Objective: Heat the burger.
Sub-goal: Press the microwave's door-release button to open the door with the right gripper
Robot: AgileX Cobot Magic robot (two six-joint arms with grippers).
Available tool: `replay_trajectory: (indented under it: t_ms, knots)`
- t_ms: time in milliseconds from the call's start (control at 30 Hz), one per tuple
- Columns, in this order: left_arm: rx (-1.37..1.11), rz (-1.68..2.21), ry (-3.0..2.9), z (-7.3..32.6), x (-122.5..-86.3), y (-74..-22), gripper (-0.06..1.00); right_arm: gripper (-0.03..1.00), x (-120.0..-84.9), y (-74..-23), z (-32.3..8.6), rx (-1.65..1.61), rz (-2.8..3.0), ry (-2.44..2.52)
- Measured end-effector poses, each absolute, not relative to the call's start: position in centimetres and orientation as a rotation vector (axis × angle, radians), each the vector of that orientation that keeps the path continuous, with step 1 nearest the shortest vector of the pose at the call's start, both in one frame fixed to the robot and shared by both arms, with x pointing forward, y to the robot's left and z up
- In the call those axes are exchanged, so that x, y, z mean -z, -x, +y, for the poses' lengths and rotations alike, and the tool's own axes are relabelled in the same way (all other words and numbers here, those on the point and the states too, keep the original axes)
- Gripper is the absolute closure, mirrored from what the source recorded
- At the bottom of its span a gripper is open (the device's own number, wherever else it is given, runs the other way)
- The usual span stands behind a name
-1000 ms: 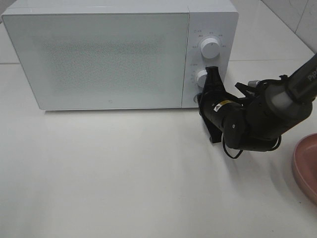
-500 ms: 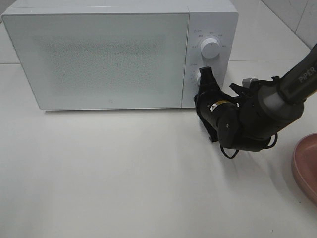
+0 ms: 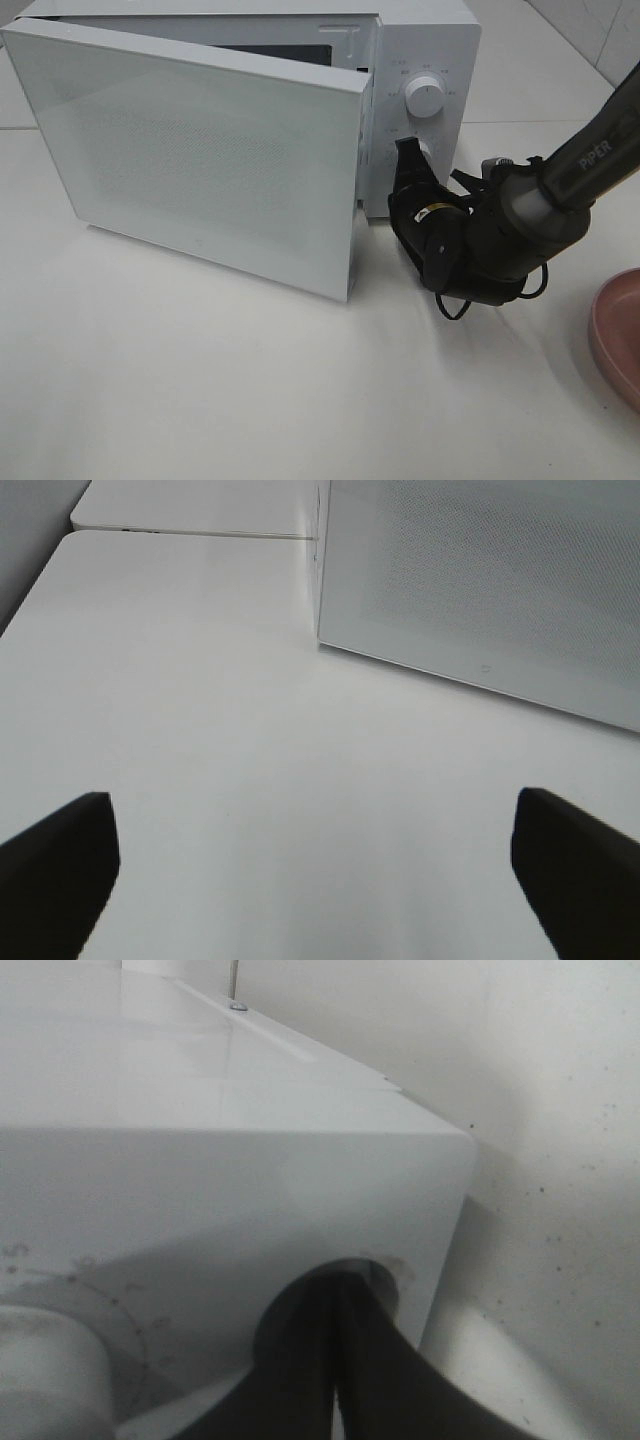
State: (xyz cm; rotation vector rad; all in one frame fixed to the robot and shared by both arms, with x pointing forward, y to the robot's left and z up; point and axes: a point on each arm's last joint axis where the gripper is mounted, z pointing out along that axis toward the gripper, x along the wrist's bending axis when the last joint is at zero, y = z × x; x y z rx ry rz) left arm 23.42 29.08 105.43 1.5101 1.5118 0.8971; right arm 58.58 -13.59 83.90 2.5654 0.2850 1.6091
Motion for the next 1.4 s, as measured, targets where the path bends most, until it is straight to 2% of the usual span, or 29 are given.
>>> replay_trajectory:
  t_ms: [633,1400]
  knots:
    - [-0.897,1.512,-1.51,29.1,-105.4,-23.4,-0.04,0.95,-83.9,-58.6,-13.3,-1.566,0.252,-2.616]
    - [-0.897,1.512,-1.51,29.1,-105.4,-23.4,-0.04,0.95,-86.7,-56.4,-14.8,-1.46,0.509,-2.694]
